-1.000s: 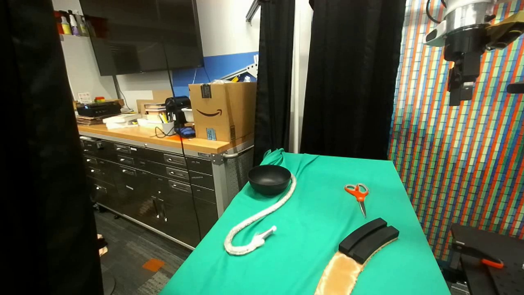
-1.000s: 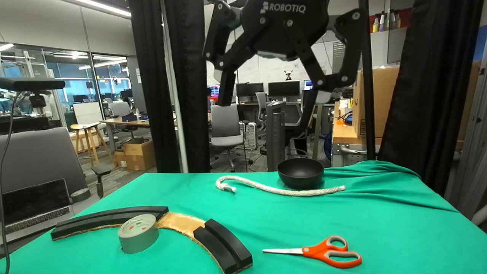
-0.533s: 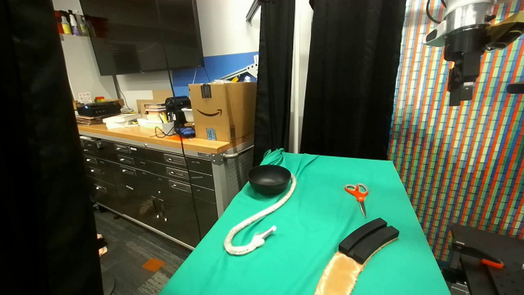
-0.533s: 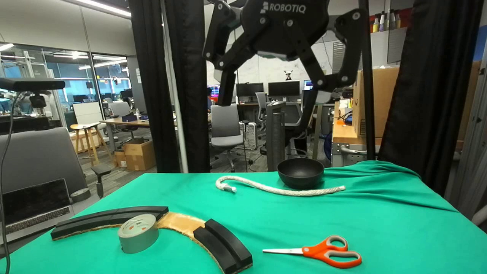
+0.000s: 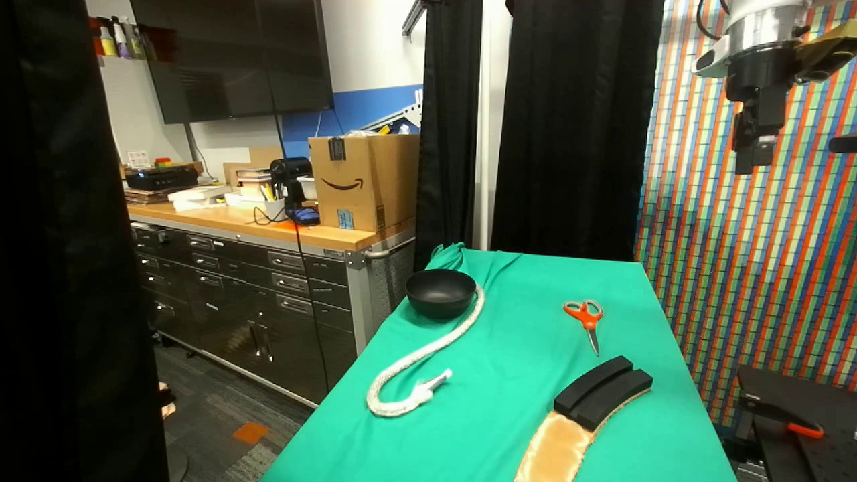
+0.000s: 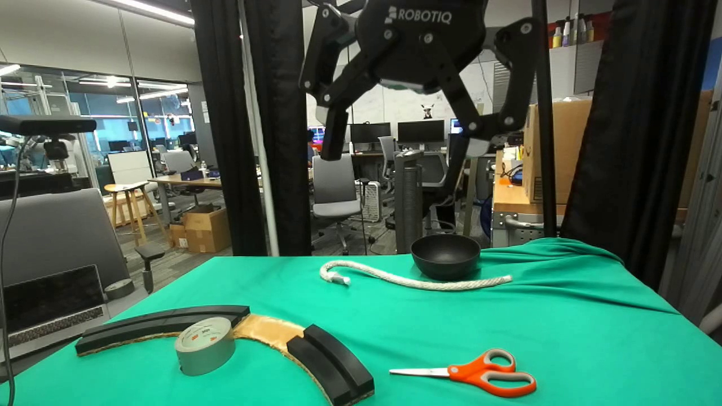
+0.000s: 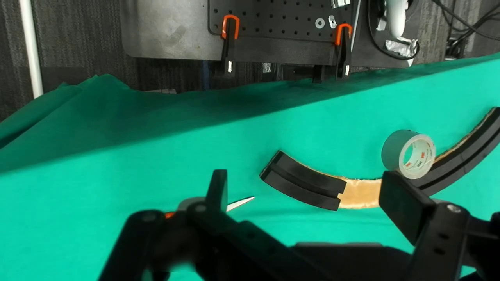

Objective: Put the silver tape in the black bowl

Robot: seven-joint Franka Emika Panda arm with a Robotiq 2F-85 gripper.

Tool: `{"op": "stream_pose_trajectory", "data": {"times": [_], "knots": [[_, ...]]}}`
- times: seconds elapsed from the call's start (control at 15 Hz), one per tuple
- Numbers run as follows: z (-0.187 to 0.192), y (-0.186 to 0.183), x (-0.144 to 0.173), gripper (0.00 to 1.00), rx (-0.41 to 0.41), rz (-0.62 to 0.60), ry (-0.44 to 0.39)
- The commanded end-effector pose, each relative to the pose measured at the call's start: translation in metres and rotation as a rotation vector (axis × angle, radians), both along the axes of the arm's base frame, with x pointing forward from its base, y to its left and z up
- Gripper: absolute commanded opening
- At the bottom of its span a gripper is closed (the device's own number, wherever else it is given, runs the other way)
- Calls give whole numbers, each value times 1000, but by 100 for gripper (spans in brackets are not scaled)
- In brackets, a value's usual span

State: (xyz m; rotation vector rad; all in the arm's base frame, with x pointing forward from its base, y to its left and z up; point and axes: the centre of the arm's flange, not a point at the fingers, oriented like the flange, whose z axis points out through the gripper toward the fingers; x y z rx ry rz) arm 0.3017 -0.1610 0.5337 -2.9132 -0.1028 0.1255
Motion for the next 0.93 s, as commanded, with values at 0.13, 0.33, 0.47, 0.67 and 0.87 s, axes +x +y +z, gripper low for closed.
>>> {"op": "stream_pose_trajectory", "data": {"times": [0.13, 0.33, 0.47, 0.67, 0.87], "knots": [[3, 15, 3, 100, 31, 0, -18], [-4, 56, 9, 100, 66, -32, -14], [-16, 94, 14, 100, 104, -44, 10], [-37, 168, 19, 100, 166, -69, 50], [-57, 232, 17, 100, 203, -83, 81]]}}
